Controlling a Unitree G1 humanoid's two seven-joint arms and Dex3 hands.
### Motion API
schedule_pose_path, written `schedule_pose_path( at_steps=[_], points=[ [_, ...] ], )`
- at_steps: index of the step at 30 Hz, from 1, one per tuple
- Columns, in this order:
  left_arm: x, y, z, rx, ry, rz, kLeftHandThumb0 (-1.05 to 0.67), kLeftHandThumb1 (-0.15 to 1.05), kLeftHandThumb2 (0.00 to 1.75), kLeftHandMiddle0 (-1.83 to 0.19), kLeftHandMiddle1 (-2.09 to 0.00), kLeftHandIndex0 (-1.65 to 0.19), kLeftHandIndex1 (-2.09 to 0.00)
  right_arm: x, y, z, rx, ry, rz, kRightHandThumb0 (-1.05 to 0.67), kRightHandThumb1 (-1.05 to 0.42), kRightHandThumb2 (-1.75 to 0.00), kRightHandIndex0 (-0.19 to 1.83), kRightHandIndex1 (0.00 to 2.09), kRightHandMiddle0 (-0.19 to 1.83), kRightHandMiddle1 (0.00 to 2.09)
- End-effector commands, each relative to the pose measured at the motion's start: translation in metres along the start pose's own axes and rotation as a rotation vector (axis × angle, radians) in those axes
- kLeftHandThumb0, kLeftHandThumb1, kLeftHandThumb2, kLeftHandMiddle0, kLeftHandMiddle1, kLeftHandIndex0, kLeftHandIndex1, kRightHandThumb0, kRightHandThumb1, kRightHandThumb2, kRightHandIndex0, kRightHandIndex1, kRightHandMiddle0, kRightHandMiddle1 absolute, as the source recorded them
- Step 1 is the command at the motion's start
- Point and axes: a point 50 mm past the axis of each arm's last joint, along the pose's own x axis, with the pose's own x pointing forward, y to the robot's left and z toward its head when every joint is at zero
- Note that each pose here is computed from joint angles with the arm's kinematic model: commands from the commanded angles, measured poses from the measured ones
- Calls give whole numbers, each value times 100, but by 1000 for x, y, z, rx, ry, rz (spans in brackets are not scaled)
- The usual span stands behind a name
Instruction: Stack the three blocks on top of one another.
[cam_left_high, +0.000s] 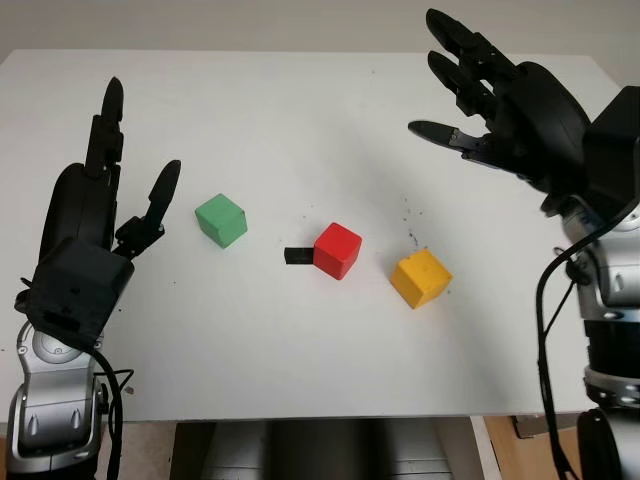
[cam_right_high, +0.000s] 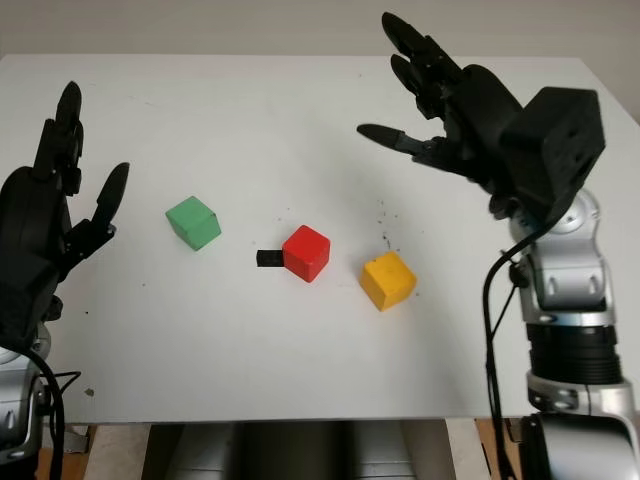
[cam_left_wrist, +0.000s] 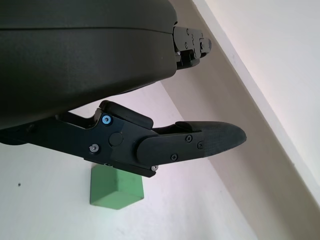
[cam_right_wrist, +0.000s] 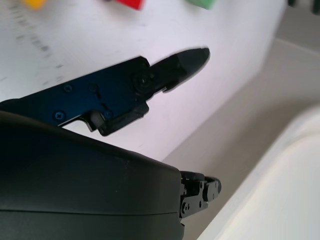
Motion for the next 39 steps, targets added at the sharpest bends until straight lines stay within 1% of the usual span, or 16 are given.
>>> schedule_pose_path(
  at_steps=[1,4,6,9,13,16,18,20,23,26,30,36,39],
  points=[
    [-6,-1,0,-40,-13,19,-68,105,52,8,-5,8,-5,-8,-19,12,-146,-19,13,-52,-73,-3,25,17,29,17],
    [-11,-4,-1,-93,-22,32,-67,105,53,11,-4,10,-4,-22,-31,23,-374,-31,43,-60,-68,-5,53,18,57,12],
    [-15,-5,-2,-106,-25,48,-67,105,55,12,-4,10,-4,-32,-34,26,-483,-22,95,-62,-67,-6,60,15,64,9],
    [-18,-6,-4,-119,-24,64,-67,105,56,12,-4,11,-4,-43,-33,27,-602,0,181,-60,-70,-7,58,10,62,6],
    [-16,-12,-5,-135,-40,53,-67,105,59,15,-4,13,-4,-56,-24,26,-740,51,313,-56,-71,-6,52,6,56,3],
    [-15,-14,-5,-128,-51,49,-67,105,61,15,-5,13,-4,-61,-16,23,-772,50,358,-55,-71,-6,51,5,54,3],
    [-14,-14,-5,-129,-51,48,-68,105,62,15,-5,12,-4,-63,-9,21,-787,34,379,-57,-71,-6,50,5,53,4],
    [-15,-13,-5,-135,-51,46,-68,105,62,15,-5,12,-4,-64,-1,19,-799,44,398,-59,-70,-5,48,4,52,4],
    [-15,-13,-5,-145,-49,48,-68,105,61,15,-5,12,-5,-64,12,15,-795,45,409,-57,-69,-5,44,3,48,3],
    [-15,-12,-6,-139,-54,44,-65,105,60,15,-5,13,-5,-61,26,9,-821,24,409,-60,-70,-6,42,3,45,3],
    [-17,-13,-6,-130,-49,34,-62,105,59,16,-5,14,-4,-53,40,-2,-839,3,351,-62,-72,-6,46,5,47,5],
    [-21,-13,-8,-113,-37,37,-63,105,58,15,-5,14,-4,-40,51,-20,-909,-24,274,-74,-77,-7,50,7,52,7],
    [-24,-13,-8,-104,-28,42,-65,105,57,15,-5,15,-4,-37,53,-25,-926,-14,287,-76,-78,-7,48,6,53,7]
  ],
)
